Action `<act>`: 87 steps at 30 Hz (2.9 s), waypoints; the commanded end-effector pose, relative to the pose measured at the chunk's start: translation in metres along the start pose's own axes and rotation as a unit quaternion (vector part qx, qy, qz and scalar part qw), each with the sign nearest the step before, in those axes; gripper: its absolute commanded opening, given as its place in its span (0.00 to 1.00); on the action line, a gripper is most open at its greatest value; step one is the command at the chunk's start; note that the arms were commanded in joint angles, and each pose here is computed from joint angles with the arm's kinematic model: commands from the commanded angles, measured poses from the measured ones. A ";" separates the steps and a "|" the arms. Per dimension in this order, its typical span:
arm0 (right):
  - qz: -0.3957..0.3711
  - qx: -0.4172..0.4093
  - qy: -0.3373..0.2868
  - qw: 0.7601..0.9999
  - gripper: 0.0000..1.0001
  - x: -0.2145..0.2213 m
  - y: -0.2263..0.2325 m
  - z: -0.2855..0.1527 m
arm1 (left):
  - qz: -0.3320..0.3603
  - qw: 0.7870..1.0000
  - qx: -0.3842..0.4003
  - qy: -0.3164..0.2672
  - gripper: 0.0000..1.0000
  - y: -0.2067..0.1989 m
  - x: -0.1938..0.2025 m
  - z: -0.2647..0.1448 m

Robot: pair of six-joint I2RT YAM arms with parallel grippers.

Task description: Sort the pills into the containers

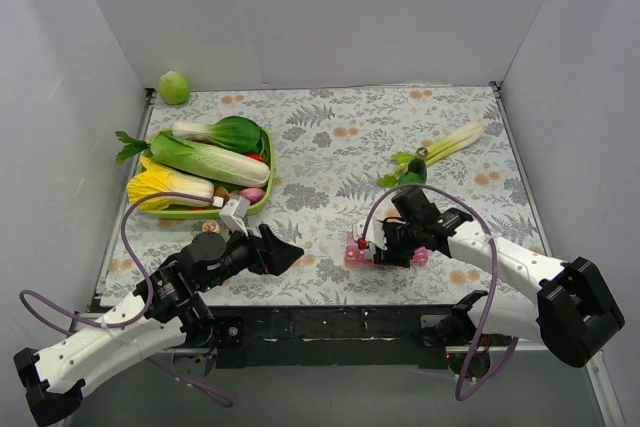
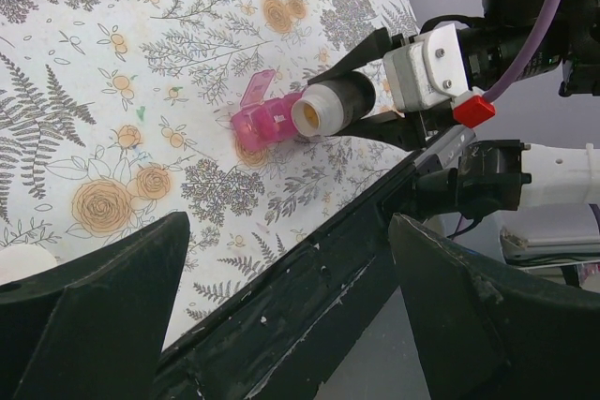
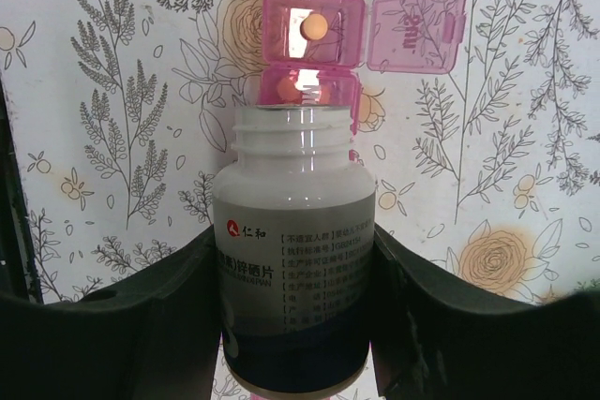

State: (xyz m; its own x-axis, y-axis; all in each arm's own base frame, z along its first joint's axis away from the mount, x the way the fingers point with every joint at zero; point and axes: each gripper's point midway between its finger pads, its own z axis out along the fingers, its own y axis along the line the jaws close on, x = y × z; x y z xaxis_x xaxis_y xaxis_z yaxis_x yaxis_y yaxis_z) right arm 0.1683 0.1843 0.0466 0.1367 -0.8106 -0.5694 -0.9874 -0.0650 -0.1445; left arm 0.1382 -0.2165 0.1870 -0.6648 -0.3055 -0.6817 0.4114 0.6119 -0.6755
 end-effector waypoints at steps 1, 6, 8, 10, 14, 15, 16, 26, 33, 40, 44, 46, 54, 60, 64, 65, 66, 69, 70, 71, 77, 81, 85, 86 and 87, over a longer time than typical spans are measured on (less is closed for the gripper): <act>-0.018 0.020 0.002 1.000 0.01 -0.016 -0.017 -0.006 | -0.004 1.000 -0.007 -0.007 0.88 0.005 -0.001 -0.002; -0.025 0.017 0.022 0.999 0.01 -0.018 -0.022 -0.006 | -0.003 1.000 -0.003 -0.008 0.88 0.003 -0.002 -0.003; -0.031 0.017 0.032 0.999 0.01 -0.018 -0.023 -0.005 | -0.003 1.000 -0.003 -0.009 0.88 0.003 -0.002 -0.004; -0.035 0.015 0.037 0.999 0.01 -0.021 -0.024 -0.005 | -0.004 1.000 -0.001 -0.010 0.88 0.002 -0.003 -0.004; -0.041 0.012 0.052 0.998 0.01 -0.022 -0.024 -0.005 | -0.004 1.000 0.000 -0.013 0.88 0.003 -0.003 -0.005; -0.042 0.011 0.054 0.998 0.01 -0.023 -0.024 -0.005 | -0.003 1.000 0.001 -0.012 0.88 0.002 -0.003 -0.005; -0.045 0.011 0.055 0.997 0.01 -0.025 -0.024 -0.006 | -0.003 1.000 0.001 -0.012 0.88 0.002 -0.003 -0.005; -0.055 0.013 0.087 0.995 0.01 -0.022 -0.024 -0.005 | -0.004 1.000 0.004 -0.015 0.88 0.001 -0.004 -0.006; -0.062 0.015 0.103 0.993 0.01 -0.021 -0.025 -0.004 | -0.004 1.000 0.004 -0.015 0.88 0.001 -0.004 -0.006; -0.068 0.018 0.110 0.991 0.01 -0.024 -0.026 -0.005 | -0.003 1.000 0.006 -0.015 0.88 0.001 -0.004 -0.005; -0.072 0.018 0.117 0.990 0.01 -0.024 -0.025 -0.006 | -0.004 1.000 0.006 -0.014 0.88 0.000 -0.003 -0.005; -0.076 0.018 0.118 0.990 0.01 -0.026 -0.024 -0.006 | -0.004 1.000 0.006 -0.014 0.88 0.000 -0.003 -0.005; -0.087 0.018 0.130 0.988 0.01 -0.030 -0.025 -0.005 | -0.003 1.000 0.006 -0.015 0.88 0.001 -0.004 -0.005; -0.095 0.015 0.139 0.986 0.01 -0.030 -0.024 -0.003 | -0.004 1.000 0.008 -0.016 0.88 0.000 -0.004 -0.006; -0.100 0.013 0.143 0.985 0.01 -0.032 -0.025 -0.002 | -0.004 1.000 0.008 -0.017 0.88 0.000 -0.004 -0.006; -0.101 0.009 0.145 0.984 0.01 -0.032 -0.023 -0.001 | -0.004 1.000 0.009 -0.017 0.88 -0.001 -0.004 -0.006; -0.100 0.010 0.145 0.984 0.01 -0.032 -0.024 -0.001 | -0.003 1.000 0.008 -0.017 0.88 0.000 -0.004 -0.006; -0.108 0.016 0.156 0.982 0.01 -0.031 -0.026 -0.002 | -0.003 1.000 0.009 -0.018 0.88 0.000 -0.004 -0.006; -0.109 0.016 0.160 0.981 0.01 -0.030 -0.026 -0.002 | -0.003 1.000 0.009 -0.017 0.88 0.000 -0.004 -0.006; -0.110 0.015 0.162 0.981 0.01 -0.029 -0.026 -0.001 | -0.002 1.000 0.009 -0.018 0.88 0.000 -0.004 -0.006; -0.115 0.020 0.170 0.979 0.01 -0.029 -0.028 -0.002 | -0.002 1.000 0.010 -0.018 0.88 -0.001 -0.005 -0.007; -0.117 0.019 0.175 0.977 0.01 -0.029 -0.028 -0.002 | -0.003 1.000 0.011 -0.018 0.88 -0.001 -0.004 -0.007; -0.120 0.020 0.177 0.977 0.01 -0.029 -0.028 -0.002 | -0.003 1.000 0.010 -0.018 0.88 -0.001 -0.005 -0.006; -0.120 0.021 0.177 0.977 0.01 -0.030 -0.029 -0.002 | -0.004 1.000 0.012 -0.017 0.88 -0.001 -0.004 -0.007; -0.122 0.021 0.176 0.977 0.01 -0.030 -0.029 -0.002 | -0.003 1.000 0.013 -0.018 0.88 -0.002 -0.005 -0.007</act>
State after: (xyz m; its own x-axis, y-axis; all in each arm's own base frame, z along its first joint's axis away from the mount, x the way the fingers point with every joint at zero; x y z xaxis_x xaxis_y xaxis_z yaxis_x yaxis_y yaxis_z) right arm 0.1850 0.1999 0.0564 0.3000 -0.9328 -0.1999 -0.9374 -0.2494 -0.2432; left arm 0.1350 -0.2126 0.1951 -0.6503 -0.3313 -0.6837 0.4250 0.5872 -0.6888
